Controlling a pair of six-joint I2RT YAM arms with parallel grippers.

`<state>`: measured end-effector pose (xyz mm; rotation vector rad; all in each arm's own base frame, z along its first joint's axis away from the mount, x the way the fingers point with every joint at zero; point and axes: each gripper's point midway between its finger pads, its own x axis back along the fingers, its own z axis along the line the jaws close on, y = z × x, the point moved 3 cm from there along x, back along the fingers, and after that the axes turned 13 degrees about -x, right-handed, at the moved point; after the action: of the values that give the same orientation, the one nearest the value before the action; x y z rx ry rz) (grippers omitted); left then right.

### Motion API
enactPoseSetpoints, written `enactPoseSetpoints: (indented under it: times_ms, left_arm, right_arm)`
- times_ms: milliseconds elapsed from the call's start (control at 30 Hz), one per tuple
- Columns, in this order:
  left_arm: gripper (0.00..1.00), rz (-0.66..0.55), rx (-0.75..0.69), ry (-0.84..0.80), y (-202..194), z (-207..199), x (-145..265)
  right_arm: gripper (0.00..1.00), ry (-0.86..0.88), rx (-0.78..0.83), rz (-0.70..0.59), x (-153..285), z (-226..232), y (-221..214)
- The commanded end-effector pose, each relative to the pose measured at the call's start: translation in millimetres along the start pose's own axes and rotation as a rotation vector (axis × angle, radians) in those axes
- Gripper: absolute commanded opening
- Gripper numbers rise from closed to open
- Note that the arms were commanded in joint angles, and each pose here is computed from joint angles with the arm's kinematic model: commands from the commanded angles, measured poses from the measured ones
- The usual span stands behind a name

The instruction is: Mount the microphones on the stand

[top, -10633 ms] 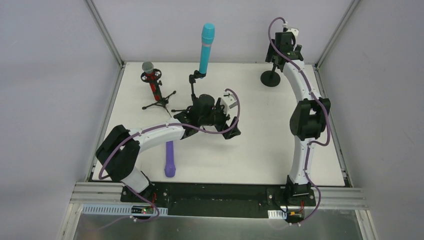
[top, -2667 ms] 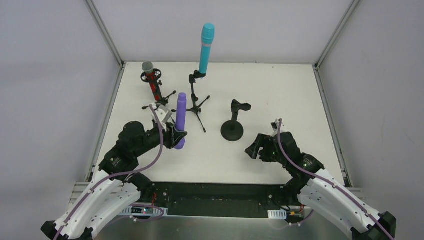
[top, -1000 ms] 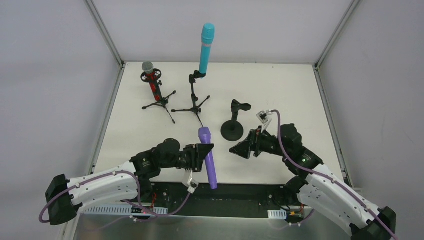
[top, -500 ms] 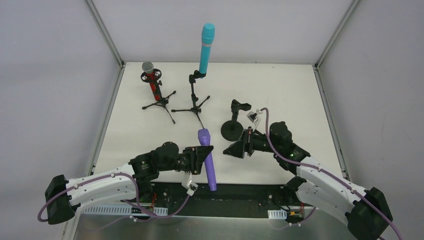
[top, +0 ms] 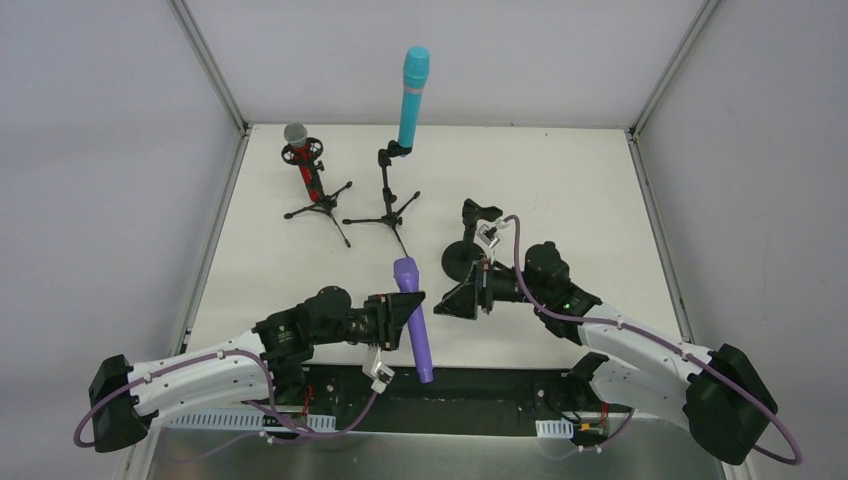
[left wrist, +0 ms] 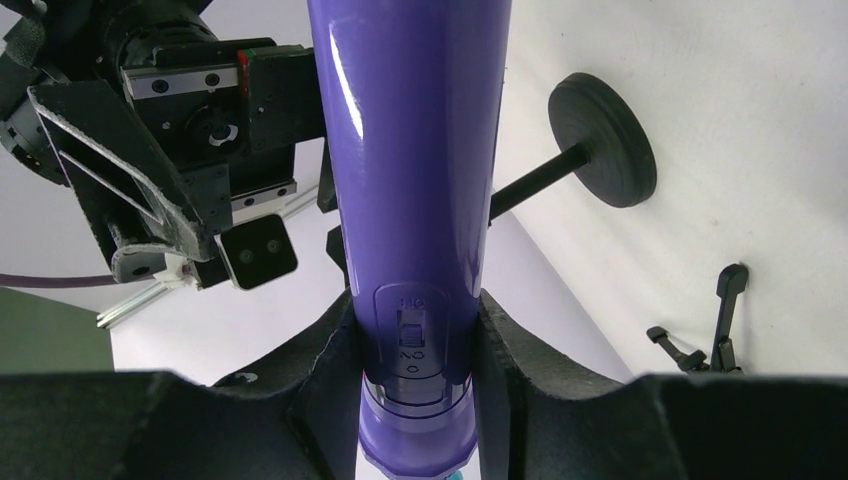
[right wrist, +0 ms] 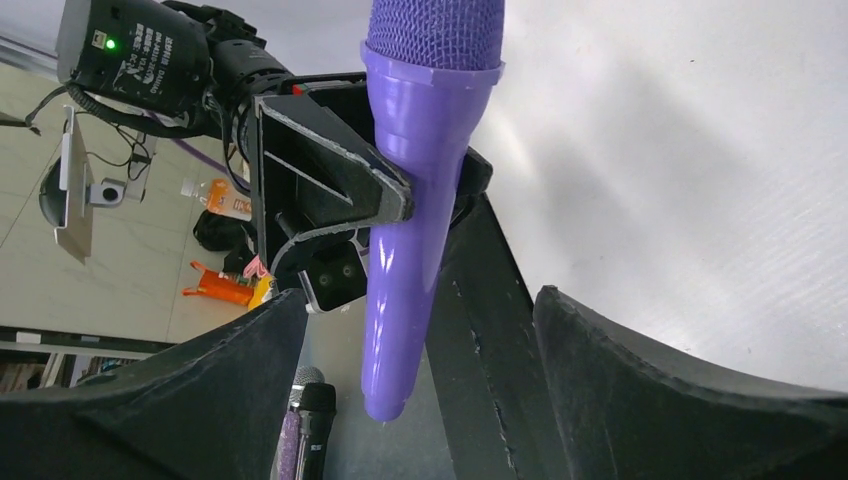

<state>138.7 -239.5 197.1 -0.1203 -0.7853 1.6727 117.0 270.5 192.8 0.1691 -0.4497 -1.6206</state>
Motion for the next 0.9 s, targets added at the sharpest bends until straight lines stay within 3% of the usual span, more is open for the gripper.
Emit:
enactPoseSetpoints:
  times_ms: [0, 667, 867]
  left_arm:
    - [0.00, -0.007, -0.003, 0.091, 0, 17, 2]
    - [0.00, 0.021, 0.025, 0.112, -3, 21, 8]
    - [0.00, 0.024, 0.027, 0.106, -3, 20, 8]
  right_arm:
    - [0.87, 0.106, 0.056, 0.000, -7, 23, 5]
    - [0.80, 0.189, 0.054, 0.151, -52, 42, -19]
    - [0.72, 0.208, 0.038, 0.170, -60, 43, -22]
